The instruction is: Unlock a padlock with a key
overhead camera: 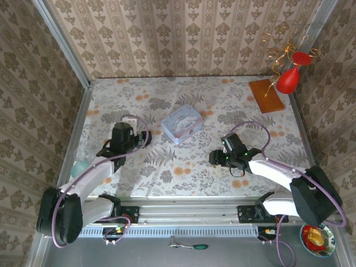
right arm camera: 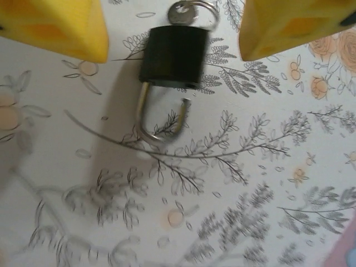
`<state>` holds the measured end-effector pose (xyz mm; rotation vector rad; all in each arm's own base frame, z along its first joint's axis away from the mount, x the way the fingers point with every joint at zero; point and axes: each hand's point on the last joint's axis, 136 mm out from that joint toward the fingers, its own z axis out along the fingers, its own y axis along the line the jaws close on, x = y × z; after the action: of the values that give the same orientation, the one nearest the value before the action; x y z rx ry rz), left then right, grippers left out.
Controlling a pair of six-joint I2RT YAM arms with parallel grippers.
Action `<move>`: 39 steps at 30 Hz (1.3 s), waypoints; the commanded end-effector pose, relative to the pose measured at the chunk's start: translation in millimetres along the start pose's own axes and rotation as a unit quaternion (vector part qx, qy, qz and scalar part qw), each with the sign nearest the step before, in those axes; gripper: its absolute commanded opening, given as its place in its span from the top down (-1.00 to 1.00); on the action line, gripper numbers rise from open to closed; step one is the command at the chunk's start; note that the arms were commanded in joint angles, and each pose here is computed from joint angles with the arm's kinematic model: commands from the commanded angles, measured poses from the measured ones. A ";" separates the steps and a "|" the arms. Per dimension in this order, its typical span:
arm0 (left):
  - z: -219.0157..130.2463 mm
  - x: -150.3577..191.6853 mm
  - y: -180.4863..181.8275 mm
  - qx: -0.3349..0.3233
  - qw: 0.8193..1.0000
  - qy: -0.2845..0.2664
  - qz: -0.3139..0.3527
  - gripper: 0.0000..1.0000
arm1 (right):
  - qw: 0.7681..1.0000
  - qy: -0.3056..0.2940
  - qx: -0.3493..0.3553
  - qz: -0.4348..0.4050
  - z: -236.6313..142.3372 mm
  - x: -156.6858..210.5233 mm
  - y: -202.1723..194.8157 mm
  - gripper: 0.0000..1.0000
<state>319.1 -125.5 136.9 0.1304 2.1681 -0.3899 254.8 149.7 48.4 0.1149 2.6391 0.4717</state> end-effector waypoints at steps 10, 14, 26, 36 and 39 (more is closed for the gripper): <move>-43.2 -69.0 57.2 -0.141 0.980 -0.137 0.018 -0.99 | 0.919 -0.299 0.253 -0.044 -134.7 -123.9 -76.9 -0.84; -45.2 -75.4 72.3 -0.192 0.970 -0.138 0.050 -1.00 | 0.877 -0.337 0.334 -0.078 -137.8 -140.6 -105.0 -1.00; 0.7 -28.2 110.5 -0.230 0.952 -0.121 0.163 -1.00 | 0.893 -0.324 0.298 -0.090 -68.0 -152.9 -141.5 -1.00; 33.5 -30.1 129.3 -0.222 0.951 -0.153 0.151 -1.00 | 0.905 -0.358 0.177 -0.149 -51.5 -172.2 -112.3 -1.00; 28.1 -26.0 145.2 -0.225 0.956 -0.160 0.104 -1.00 | 0.911 -0.354 0.143 -0.156 -49.4 -171.4 -107.4 -1.00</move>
<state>381.4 -1.8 87.1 0.0956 1.9468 0.2536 380.6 -7.1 116.3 0.0374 1.9795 -0.1717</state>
